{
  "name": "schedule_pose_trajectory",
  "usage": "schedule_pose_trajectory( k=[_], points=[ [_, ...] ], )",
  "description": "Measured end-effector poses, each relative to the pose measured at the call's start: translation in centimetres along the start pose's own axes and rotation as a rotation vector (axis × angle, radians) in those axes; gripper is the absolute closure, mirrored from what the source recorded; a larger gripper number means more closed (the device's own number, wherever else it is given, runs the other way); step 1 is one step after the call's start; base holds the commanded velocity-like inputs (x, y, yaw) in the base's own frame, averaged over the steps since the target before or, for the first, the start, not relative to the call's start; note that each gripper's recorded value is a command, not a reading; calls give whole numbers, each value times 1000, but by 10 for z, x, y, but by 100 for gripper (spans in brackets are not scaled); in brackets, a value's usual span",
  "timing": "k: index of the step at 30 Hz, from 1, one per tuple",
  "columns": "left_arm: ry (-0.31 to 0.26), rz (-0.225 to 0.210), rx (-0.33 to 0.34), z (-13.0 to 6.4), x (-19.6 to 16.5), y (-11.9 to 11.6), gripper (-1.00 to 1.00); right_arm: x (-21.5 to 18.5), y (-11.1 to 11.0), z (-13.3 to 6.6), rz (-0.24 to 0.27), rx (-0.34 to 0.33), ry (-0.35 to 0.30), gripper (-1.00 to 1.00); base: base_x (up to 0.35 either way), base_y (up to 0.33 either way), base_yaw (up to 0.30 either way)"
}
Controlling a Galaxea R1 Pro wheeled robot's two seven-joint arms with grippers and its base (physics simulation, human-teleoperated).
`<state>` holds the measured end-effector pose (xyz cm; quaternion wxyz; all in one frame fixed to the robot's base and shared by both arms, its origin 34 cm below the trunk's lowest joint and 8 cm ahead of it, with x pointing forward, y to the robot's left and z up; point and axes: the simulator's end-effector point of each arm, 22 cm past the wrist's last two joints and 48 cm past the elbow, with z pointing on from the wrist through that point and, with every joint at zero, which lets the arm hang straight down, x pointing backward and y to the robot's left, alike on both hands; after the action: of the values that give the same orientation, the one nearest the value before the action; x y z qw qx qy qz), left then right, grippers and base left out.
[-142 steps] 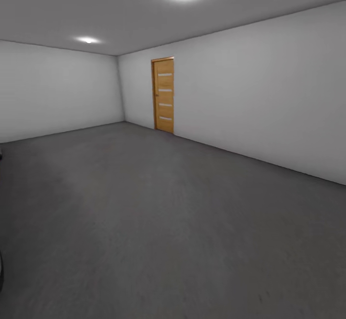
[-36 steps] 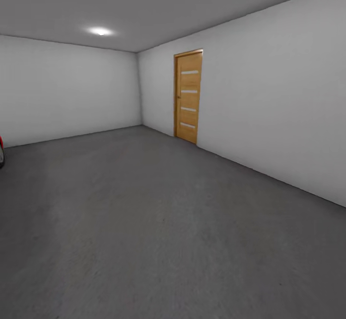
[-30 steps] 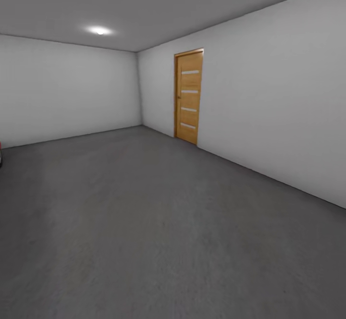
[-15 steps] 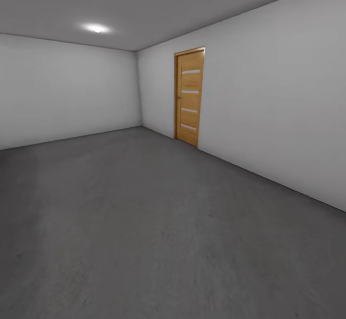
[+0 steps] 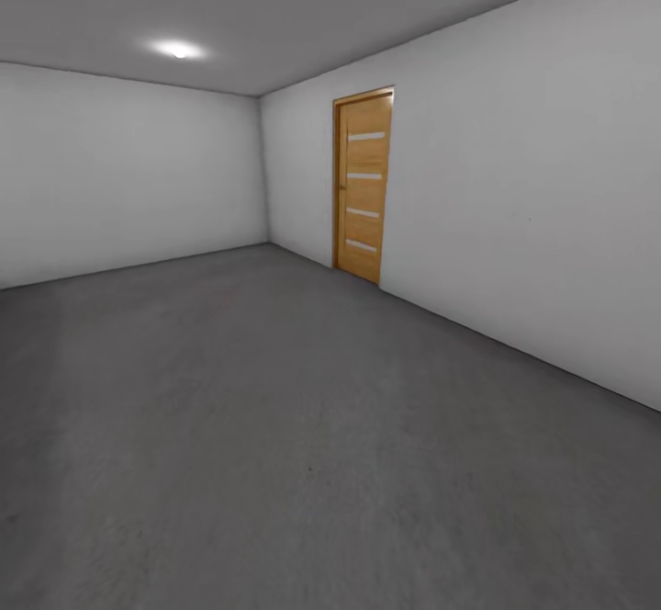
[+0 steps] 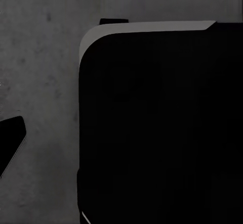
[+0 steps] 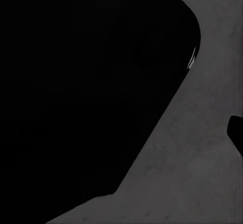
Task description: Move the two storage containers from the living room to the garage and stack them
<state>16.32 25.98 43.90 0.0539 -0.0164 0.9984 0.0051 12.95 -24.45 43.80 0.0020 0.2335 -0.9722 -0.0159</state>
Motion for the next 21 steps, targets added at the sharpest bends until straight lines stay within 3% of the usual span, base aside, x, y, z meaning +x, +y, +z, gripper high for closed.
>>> schedule_pose_trajectory(
  k=[21],
  points=[
    [0, 0, -1, 0, 0, 0, -100, 0, -1, 0, 5, 4, 0, -100, 322, 0, 0]
  ],
)
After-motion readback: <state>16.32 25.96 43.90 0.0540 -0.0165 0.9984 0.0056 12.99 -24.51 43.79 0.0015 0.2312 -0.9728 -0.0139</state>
